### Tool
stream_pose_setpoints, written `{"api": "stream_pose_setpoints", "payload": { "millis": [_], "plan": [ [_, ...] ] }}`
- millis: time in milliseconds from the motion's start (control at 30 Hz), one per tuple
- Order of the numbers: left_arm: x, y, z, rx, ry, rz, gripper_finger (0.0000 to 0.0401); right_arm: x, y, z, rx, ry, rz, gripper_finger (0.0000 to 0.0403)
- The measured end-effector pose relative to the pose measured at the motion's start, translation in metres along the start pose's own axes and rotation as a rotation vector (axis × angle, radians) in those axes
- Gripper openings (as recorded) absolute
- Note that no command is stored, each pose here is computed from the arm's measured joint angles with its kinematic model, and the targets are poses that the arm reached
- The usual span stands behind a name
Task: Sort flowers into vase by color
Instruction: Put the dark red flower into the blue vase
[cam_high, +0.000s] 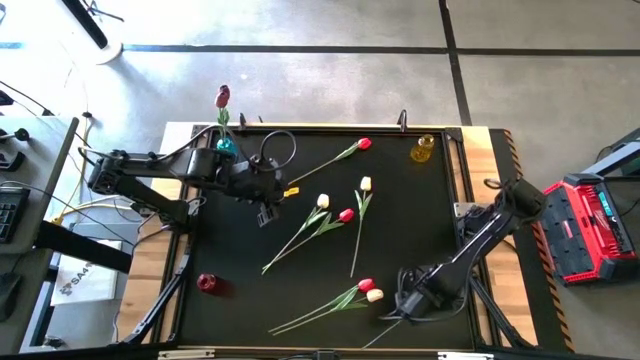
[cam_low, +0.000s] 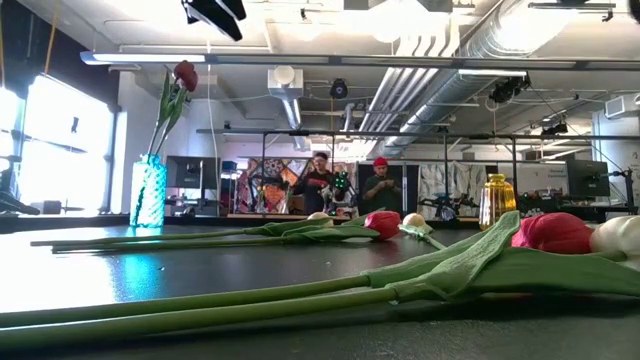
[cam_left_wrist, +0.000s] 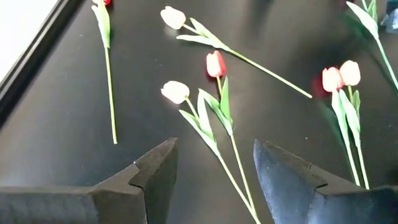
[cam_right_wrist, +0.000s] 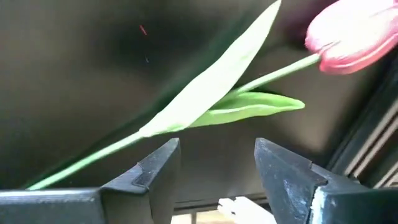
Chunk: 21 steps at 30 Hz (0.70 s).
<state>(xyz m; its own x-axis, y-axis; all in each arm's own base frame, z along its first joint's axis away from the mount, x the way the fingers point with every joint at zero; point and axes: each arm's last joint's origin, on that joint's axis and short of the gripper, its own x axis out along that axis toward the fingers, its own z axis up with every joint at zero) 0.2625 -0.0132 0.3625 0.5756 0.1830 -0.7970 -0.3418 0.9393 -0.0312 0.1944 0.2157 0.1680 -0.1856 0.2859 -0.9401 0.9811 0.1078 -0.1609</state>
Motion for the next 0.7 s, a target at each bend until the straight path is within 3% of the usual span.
{"api": "stream_pose_setpoints", "payload": {
  "millis": [100,367,700],
  "plan": [
    [0.0,0.0,0.0,0.0,0.002,-0.006,0.0197,0.01,0.003,-0.005,-0.021,0.011,0.01,0.0197],
    [0.0,0.0,0.0,-0.001,0.005,-0.015,0.0197,0.019,0.03,-0.019,-0.078,0.123,0.223,0.0197],
    [-0.001,-0.003,-0.002,0.005,0.02,-0.04,0.0197,0.026,0.04,-0.003,-0.012,0.088,0.17,0.0197]
  ]
}}
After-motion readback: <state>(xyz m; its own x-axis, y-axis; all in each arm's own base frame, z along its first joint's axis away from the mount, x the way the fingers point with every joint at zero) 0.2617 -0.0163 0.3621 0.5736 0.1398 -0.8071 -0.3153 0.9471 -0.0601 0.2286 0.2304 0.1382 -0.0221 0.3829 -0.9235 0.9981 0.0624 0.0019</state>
